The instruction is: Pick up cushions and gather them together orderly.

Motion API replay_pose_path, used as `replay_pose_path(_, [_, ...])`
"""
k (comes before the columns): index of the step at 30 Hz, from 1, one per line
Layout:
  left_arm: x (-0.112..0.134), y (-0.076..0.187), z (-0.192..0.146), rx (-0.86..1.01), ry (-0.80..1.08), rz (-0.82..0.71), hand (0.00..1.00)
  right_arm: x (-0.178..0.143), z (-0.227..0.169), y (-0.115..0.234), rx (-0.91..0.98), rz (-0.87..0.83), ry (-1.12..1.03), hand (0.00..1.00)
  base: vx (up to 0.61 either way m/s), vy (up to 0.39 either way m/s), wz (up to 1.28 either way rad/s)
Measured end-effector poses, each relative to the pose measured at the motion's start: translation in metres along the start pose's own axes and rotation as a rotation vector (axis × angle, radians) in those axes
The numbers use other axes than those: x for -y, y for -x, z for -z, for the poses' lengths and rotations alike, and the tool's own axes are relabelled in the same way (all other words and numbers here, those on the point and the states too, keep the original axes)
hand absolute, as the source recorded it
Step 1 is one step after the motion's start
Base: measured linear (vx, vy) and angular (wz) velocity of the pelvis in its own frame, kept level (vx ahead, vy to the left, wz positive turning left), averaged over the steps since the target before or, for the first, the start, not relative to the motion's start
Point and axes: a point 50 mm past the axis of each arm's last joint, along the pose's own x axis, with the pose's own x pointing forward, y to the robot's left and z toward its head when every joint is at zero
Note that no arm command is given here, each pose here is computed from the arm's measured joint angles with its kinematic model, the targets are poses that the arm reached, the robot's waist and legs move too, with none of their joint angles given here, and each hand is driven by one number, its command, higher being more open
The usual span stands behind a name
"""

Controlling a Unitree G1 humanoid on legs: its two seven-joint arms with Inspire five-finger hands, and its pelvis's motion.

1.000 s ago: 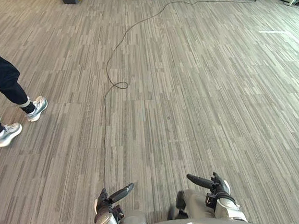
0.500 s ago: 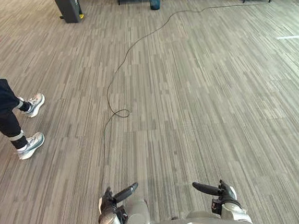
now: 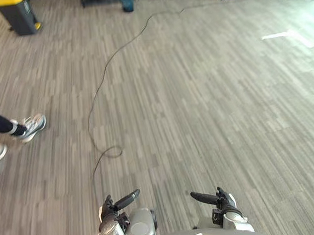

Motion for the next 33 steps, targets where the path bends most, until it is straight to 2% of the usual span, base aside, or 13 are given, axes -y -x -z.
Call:
replay_pose_path(6, [-0.005, 0.002, 0.017, -0.067, -0.046, -0.006, 1.0, 0.007, -0.01, -0.005, 0.015, 0.025, -0.021, 1.0, 0.58, -0.035, -0.54])
replay_pose_path(9, [0.009, 0.004, 0.022, -0.093, -0.056, 0.034, 1.0, 0.023, -0.012, -0.007, 0.016, 0.062, -0.029, 1.0, 0.77, -0.175, -0.27])
replay_pose_path(12, [0.012, 0.004, 0.018, -0.073, -0.035, 0.036, 1.0, 0.027, -0.01, -0.007, 0.005, 0.082, -0.032, 1.0, 0.6, -0.119, -0.51])
replay_pose_path(16, [0.004, 0.003, 0.005, 0.005, -0.025, 0.019, 1.0, 0.014, -0.002, -0.005, -0.026, 0.044, -0.008, 1.0, 0.47, -0.002, -0.91])
replay_pose_path(21, [0.006, 0.004, -0.004, 0.058, 0.029, 0.019, 1.0, 0.012, 0.005, -0.004, -0.063, 0.042, 0.0, 1.0, 0.53, 0.199, -1.02])
replay_pose_path(24, [0.0, 0.005, -0.003, 0.067, 0.053, 0.002, 1.0, 0.011, 0.01, -0.003, -0.085, 0.037, 0.01, 1.0, 0.58, 0.291, -1.15])
replay_pose_path(25, [-0.018, 0.005, 0.005, 0.039, 0.04, -0.04, 1.0, 0.005, 0.02, 0.001, -0.112, 0.018, 0.02, 1.0, 0.79, 0.353, -1.32])
replay_pose_path(28, [-0.035, 0.004, 0.011, -0.001, 0.046, -0.107, 1.0, -0.003, 0.028, 0.005, -0.131, -0.017, 0.052, 1.0, 0.66, 0.3, -0.99])
replay_pose_path(33, [-0.035, 0.004, 0.015, -0.035, 0.015, -0.133, 1.0, 0.001, 0.013, 0.002, -0.057, -0.006, 0.049, 1.0, 0.48, 0.207, -0.5])
